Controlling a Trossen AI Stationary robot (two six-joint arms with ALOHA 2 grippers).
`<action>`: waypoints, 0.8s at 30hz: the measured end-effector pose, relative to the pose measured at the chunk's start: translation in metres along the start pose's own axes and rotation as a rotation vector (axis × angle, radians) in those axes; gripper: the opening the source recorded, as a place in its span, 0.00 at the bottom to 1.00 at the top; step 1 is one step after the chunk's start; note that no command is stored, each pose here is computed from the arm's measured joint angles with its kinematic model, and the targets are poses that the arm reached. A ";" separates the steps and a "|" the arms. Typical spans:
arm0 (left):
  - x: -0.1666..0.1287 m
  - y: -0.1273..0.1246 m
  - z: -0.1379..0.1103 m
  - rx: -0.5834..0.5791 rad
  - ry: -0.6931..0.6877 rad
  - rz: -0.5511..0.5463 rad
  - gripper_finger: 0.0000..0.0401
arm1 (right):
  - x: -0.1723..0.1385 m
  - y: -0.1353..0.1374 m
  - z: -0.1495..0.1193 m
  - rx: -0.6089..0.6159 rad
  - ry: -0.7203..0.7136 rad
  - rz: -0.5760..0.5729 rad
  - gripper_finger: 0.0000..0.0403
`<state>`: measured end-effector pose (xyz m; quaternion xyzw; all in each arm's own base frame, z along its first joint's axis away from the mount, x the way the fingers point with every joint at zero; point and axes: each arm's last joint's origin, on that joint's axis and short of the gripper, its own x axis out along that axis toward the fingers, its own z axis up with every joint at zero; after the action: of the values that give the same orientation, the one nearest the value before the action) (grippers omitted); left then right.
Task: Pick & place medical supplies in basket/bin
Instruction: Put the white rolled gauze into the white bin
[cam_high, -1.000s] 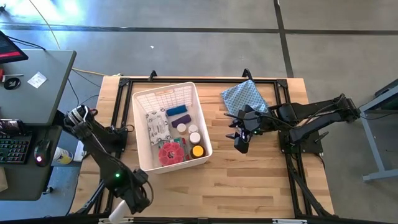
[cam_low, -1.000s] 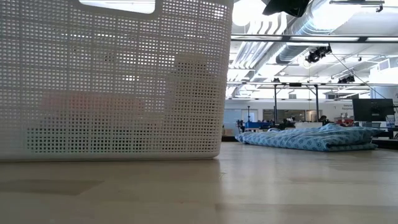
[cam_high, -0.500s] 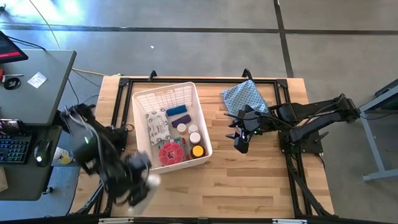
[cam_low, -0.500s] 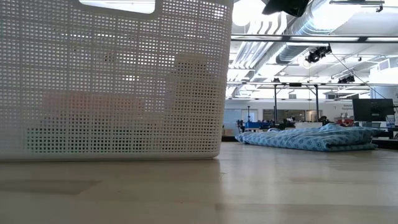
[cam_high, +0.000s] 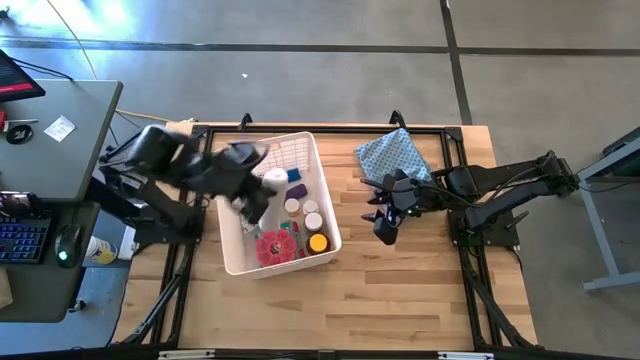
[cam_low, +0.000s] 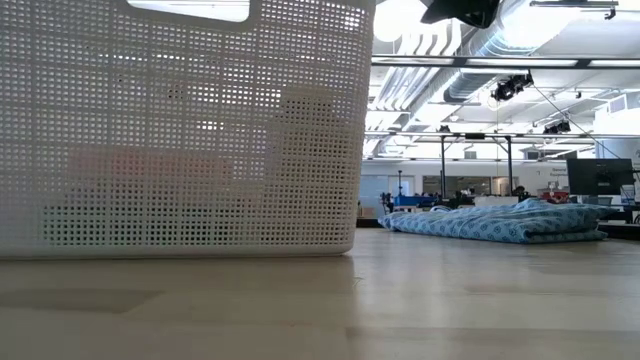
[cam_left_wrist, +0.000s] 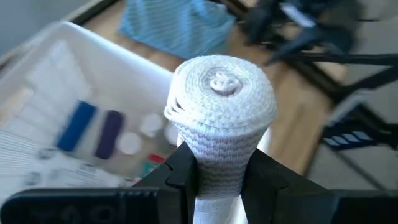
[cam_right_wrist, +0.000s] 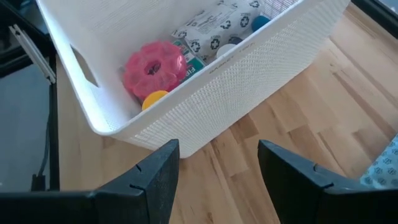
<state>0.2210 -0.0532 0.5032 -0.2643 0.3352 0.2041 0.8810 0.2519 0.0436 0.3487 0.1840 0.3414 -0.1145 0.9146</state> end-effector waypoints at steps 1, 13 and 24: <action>0.006 0.003 0.002 0.013 0.007 0.025 0.32 | 0.000 0.000 0.000 0.010 0.000 0.000 0.52; 0.072 0.079 -0.021 -0.106 0.193 0.297 0.29 | 0.000 0.000 0.001 0.108 -0.015 -0.009 0.52; 0.098 0.149 -0.064 -0.525 0.171 0.287 0.31 | 0.000 -0.002 0.003 0.108 -0.068 -0.062 0.52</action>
<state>0.1780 0.0417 0.3456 -0.4492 0.3780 0.3828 0.7133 0.2533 0.0408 0.3506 0.2183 0.3090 -0.1669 0.9105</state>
